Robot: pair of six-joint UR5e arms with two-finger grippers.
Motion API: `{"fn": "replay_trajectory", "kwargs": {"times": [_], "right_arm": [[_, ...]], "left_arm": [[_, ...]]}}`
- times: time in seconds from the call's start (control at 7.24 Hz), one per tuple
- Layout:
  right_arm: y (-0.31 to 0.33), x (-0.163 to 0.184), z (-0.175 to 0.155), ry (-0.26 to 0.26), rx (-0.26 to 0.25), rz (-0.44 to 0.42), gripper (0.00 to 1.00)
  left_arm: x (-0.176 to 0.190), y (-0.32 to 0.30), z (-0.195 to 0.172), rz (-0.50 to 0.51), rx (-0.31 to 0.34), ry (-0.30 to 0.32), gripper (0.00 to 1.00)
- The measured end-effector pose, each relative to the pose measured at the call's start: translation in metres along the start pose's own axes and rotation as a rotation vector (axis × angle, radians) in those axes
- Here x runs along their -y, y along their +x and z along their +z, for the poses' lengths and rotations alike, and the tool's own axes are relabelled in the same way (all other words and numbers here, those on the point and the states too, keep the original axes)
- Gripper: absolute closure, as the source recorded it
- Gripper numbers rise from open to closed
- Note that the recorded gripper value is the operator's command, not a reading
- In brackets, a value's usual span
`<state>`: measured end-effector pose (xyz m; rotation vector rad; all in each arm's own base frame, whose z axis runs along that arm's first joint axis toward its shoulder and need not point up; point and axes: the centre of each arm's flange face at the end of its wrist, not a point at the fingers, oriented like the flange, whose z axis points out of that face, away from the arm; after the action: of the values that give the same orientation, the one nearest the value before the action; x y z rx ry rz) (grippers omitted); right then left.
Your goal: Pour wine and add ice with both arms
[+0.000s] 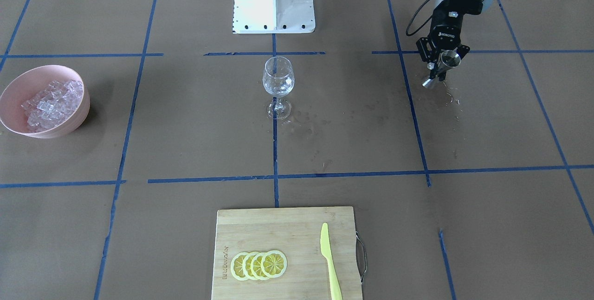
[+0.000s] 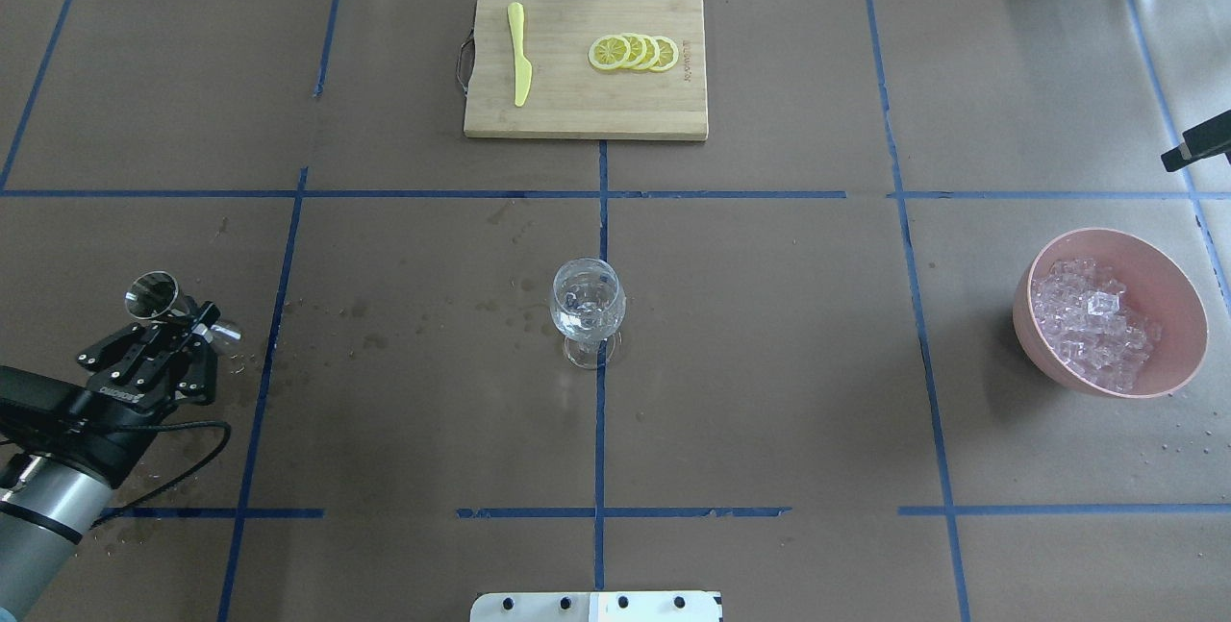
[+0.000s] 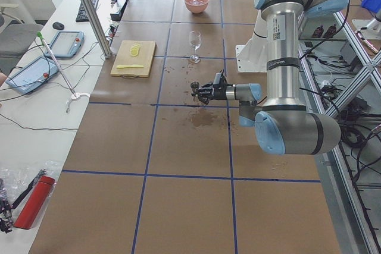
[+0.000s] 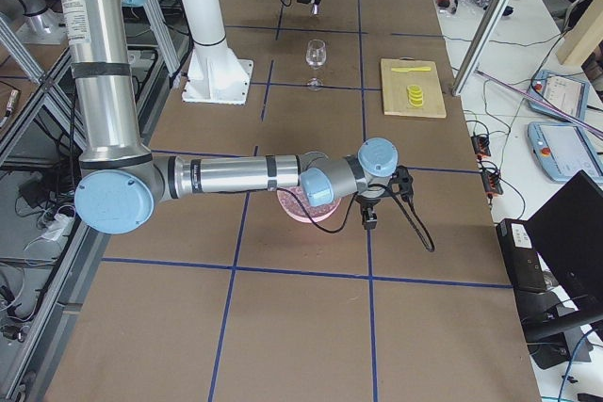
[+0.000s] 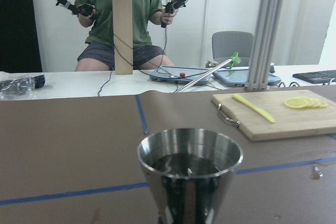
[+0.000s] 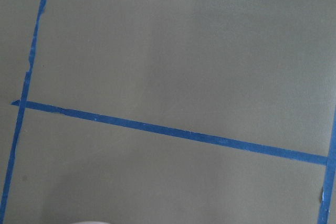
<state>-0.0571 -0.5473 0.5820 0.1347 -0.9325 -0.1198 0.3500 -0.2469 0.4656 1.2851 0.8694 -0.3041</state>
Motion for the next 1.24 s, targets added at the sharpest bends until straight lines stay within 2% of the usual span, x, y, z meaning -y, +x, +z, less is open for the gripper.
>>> {"fn": "replay_trajectory", "kwargs": {"times": [0.28,0.55,0.83,1.1,1.24], "right_arm": [[-0.001,0.0,-0.001,0.012,0.003,-0.015,0.0],[0.003,-0.001,0.002,0.017,0.003,-0.021,0.0],[0.008,-0.002,0.005,0.013,0.002,-0.015,0.0],[0.011,-0.004,0.008,0.008,0.002,-0.008,0.0],[0.013,-0.006,0.009,0.005,0.002,-0.004,0.0]], "left_arm": [[0.033,0.092,0.017,0.055,-0.073,0.061,1.0],[0.063,0.188,0.036,0.086,-0.096,0.072,1.0],[0.078,0.229,0.044,0.123,-0.106,0.056,1.0],[0.089,0.251,0.05,0.257,-0.127,0.03,1.0],[0.089,0.26,0.056,0.337,-0.179,-0.024,1.0]]}}
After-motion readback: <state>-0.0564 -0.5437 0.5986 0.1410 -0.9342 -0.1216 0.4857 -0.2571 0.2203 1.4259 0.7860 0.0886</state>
